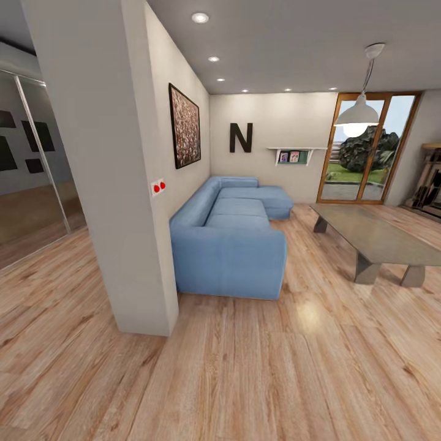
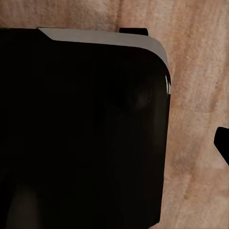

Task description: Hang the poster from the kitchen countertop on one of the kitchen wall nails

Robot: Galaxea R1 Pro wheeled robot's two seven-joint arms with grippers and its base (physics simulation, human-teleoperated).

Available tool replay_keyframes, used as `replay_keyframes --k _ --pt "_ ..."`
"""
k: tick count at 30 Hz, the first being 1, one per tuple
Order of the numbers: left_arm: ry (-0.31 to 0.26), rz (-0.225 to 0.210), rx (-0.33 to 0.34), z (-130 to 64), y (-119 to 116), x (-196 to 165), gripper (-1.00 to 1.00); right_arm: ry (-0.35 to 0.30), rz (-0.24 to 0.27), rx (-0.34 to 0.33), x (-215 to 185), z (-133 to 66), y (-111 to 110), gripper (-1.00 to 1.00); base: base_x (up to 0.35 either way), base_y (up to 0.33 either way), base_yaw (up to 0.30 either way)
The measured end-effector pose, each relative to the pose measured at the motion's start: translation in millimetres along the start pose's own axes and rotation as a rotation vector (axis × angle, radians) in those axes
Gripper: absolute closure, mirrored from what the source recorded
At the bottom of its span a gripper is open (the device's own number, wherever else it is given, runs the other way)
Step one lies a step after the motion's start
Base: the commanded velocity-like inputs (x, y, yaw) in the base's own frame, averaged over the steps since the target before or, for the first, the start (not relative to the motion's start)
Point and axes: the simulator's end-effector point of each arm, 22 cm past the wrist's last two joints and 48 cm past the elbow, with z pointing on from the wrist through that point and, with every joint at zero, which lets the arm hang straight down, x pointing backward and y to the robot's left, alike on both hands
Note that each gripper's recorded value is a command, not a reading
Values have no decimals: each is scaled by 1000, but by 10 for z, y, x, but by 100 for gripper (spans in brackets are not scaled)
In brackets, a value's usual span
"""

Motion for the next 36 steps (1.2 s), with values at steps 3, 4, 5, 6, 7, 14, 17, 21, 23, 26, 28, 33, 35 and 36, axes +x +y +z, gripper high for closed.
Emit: replay_keyframes --k 3,4,5,6,7,14,17,21,23,26,28,33,35,36 --pt "0 0 0 0 0 0 -100 0 0 0 0 0 0 -100 0 0 0" --pt "0 0 0 0 0 0 -100 0 0 0 0 0 0 -100 0 0 0" --pt "4 2 -4 0 29 13 -100 7 -1 1 28 -1 -7 -100 0 0 0" --pt "7 3 -3 0 23 29 -100 8 -2 2 22 0 -23 -100 0 0 0" --pt "1 3 -3 0 21 0 -100 -4 -2 5 -27 0 -48 -100 0 0 0" --pt "-38 8 -8 -3 51 -192 -100 -87 0 29 -333 -10 -225 -100 0 0 0" --pt "-252 11 -9 -150 49 -1203 -100 -324 -2 39 -1374 -187 -298 -100 0 0 0" --pt "-629 15 -10 -912 40 -2823 -100 -606 -9 50 -2595 -725 -368 -100 0 0 0" --pt "-666 14 -11 -1018 47 -2964 -100 -646 -10 56 -2744 -824 -409 -100 0 0 0" --pt "-690 11 -13 -1091 63 -3055 -100 -695 -14 61 -2876 -923 -436 -100 0 0 0" --pt "-691 10 -13 -1095 66 -3059 -100 -698 -15 61 -2882 -929 -437 -100 0 0 0" --pt "-691 9 -15 -1095 78 -3059 -100 -659 -15 61 -2694 -813 -438 -100 0 0 -55" --pt "-690 9 -15 -1094 78 -3058 -100 -658 -15 60 -2692 -811 -437 -100 0 0 -198" --pt "-690 9 -15 -1094 78 -3058 -100 -658 -15 60 -2691 -810 -437 -100 0 0 -219"
